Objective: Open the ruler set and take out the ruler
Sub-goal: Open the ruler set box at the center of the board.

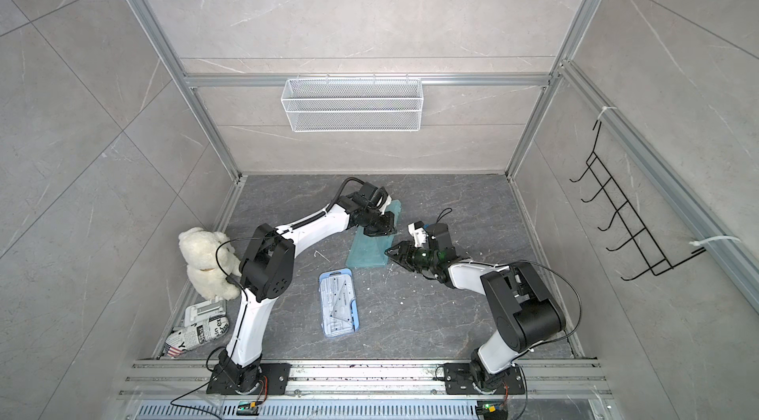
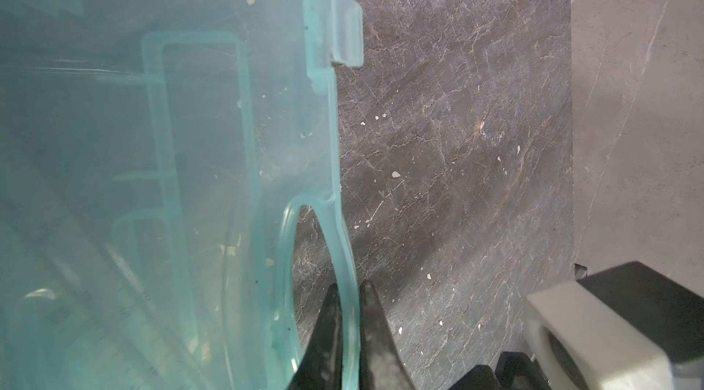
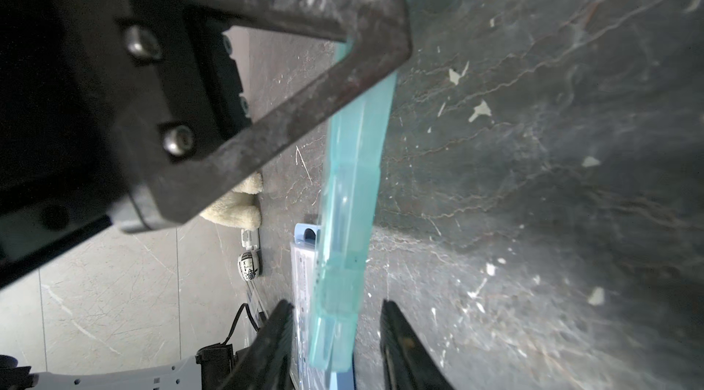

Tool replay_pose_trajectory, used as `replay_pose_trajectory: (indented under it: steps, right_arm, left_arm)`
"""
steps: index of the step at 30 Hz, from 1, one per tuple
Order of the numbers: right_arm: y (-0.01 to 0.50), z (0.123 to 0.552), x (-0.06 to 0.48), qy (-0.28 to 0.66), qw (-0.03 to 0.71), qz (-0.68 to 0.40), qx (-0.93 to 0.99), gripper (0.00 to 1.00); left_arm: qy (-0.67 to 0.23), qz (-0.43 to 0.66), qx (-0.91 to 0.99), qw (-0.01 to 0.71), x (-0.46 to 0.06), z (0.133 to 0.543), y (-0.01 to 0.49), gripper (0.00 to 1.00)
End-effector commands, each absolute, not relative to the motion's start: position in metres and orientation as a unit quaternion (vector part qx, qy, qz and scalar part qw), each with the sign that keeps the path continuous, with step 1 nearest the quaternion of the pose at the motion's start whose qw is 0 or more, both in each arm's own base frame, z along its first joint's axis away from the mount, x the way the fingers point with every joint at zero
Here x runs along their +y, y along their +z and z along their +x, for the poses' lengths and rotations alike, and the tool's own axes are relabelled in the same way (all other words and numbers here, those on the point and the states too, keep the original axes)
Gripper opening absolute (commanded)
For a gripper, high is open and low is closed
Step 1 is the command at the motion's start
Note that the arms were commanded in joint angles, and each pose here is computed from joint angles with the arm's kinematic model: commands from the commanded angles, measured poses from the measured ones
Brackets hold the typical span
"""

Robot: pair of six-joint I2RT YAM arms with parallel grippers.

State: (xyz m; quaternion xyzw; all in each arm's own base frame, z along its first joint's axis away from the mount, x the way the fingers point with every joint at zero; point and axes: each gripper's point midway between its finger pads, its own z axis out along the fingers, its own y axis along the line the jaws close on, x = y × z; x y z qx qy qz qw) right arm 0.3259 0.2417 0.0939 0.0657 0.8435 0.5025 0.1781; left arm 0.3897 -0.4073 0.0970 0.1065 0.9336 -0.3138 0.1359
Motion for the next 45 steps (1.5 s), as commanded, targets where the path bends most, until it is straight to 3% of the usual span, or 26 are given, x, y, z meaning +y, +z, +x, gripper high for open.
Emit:
replay_pose_trajectory:
  steps: [1,10,15,21,30,39,45]
  right_arm:
    - [0.101,0.337,0.248,0.508,0.194,0.067,0.837,0.38]
    - [0.101,0.339,0.253,0.51,0.191,0.069,0.836,0.18]
    - [0.102,0.338,0.251,0.502,0.194,0.069,0.84,0.0]
    - [0.105,0.338,0.247,0.471,0.201,0.057,0.857,0.0]
    - [0.109,0.328,0.216,0.249,0.235,0.007,0.94,0.0]
    - [0.109,0.323,0.218,0.257,0.241,0.014,0.936,0.0]
    - [0.104,0.318,0.206,0.263,0.241,0.051,0.933,0.19]
  left_arm:
    - [-0.347,0.111,0.92,0.142,-0.413,0.383,0.13,0.0]
    - [-0.343,0.11,0.922,0.14,-0.412,0.382,0.126,0.0]
    - [-0.342,0.11,0.923,0.138,-0.412,0.382,0.122,0.0]
    - [-0.327,0.112,0.928,0.138,-0.41,0.382,0.111,0.0]
    - [-0.307,0.116,0.934,0.141,-0.407,0.385,0.095,0.0]
    - [-0.319,0.12,0.929,0.148,-0.412,0.386,0.106,0.0]
    - [-0.314,0.124,0.932,0.132,-0.418,0.38,0.093,0.0]
